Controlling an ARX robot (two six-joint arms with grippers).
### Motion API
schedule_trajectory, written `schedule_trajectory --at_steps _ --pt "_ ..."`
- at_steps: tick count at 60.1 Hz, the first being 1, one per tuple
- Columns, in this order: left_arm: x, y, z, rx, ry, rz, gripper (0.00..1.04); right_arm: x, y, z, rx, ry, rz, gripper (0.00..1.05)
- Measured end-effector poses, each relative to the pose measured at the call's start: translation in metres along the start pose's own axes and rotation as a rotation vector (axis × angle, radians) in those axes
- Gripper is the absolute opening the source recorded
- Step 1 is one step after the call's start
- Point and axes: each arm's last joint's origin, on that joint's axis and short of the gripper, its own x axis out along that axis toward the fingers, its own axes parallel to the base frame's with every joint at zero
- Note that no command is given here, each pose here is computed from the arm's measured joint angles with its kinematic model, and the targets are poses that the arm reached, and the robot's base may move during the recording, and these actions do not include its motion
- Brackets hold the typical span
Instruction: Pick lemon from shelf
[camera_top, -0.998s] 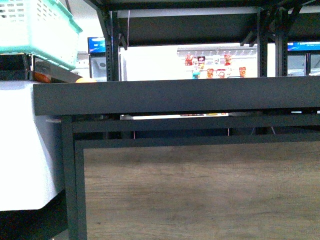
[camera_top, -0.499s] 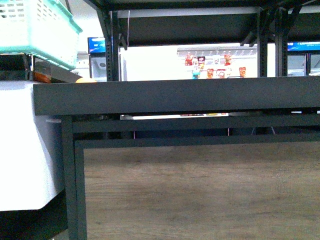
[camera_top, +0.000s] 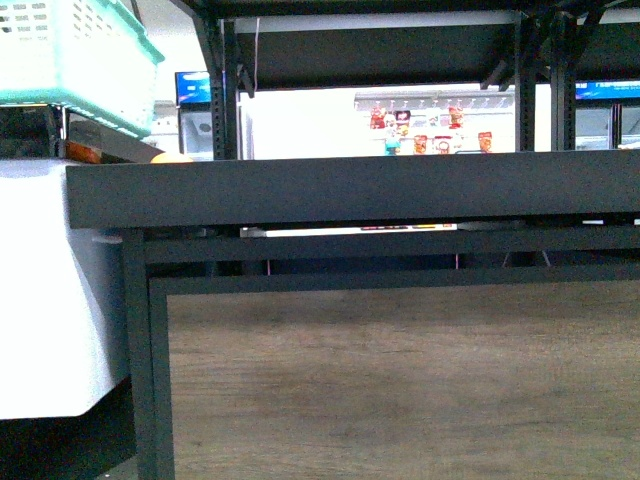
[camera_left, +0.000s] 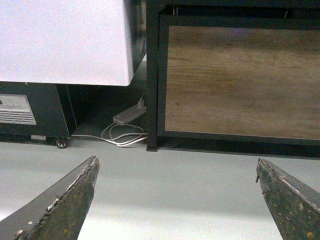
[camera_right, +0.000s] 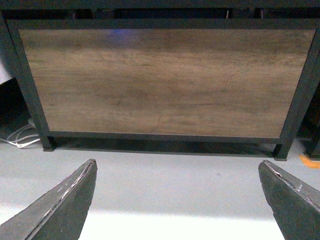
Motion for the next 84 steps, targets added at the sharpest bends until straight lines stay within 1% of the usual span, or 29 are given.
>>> schedule_trajectory --at_steps 84 --pt "0.0 0.0 0.0 0.0 0.0 0.0 0.97 0.0 0.0 0.0 0.0 0.0 0.0 0.97"
